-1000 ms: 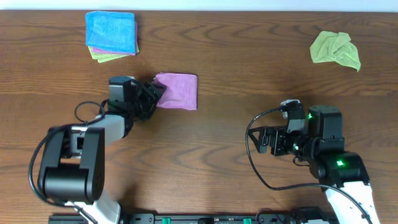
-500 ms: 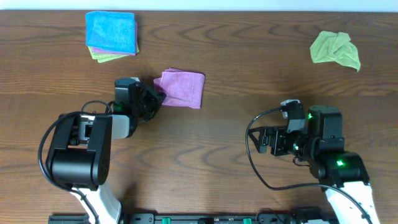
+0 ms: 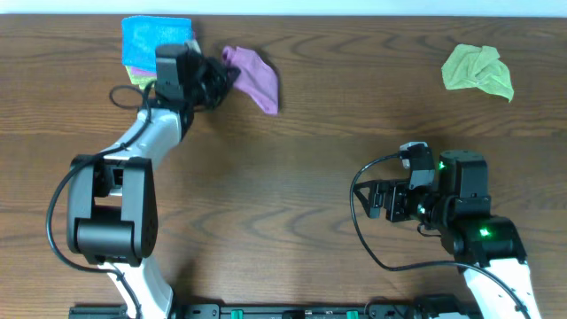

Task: Fold the cloth
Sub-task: 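Grasp the folded purple cloth with the left gripper and lift it, then carry the purple cloth with the left gripper onto the blue cloth stack, then open the left gripper and pull it back from the stack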

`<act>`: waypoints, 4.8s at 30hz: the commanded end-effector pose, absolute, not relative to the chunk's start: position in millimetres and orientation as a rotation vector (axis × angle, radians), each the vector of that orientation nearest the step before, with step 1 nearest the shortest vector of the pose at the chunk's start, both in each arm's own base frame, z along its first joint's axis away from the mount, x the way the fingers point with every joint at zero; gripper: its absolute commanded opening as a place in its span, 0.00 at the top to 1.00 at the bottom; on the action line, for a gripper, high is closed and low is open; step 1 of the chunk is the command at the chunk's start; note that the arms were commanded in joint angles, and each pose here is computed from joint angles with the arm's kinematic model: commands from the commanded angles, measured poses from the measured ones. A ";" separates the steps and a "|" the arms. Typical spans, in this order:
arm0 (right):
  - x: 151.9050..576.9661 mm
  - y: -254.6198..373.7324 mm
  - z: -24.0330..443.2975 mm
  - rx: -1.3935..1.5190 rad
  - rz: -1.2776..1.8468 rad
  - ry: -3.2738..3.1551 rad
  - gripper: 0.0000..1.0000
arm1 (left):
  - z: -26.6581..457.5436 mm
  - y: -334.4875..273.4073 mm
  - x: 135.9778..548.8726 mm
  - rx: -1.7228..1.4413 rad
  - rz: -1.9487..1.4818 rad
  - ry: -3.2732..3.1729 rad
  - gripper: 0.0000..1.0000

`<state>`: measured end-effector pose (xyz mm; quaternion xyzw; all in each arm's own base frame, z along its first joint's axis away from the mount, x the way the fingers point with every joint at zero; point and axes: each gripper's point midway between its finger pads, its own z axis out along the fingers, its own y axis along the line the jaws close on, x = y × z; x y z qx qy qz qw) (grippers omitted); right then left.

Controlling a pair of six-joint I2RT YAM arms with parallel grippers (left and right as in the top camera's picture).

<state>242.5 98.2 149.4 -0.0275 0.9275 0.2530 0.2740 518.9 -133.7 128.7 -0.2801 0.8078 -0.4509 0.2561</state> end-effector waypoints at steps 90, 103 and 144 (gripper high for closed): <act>241.5 97.3 147.7 -0.052 0.693 2.500 0.01 | 130.2 105.4 586.9 -0.914 -0.315 2.183 0.94; 241.5 97.3 147.7 -0.052 0.693 2.500 0.01 | 129.8 110.2 586.0 -0.917 -0.277 2.180 0.74; 241.5 97.3 147.7 -0.052 0.693 2.500 0.01 | 217.1 130.2 536.8 -0.843 -0.176 2.164 0.11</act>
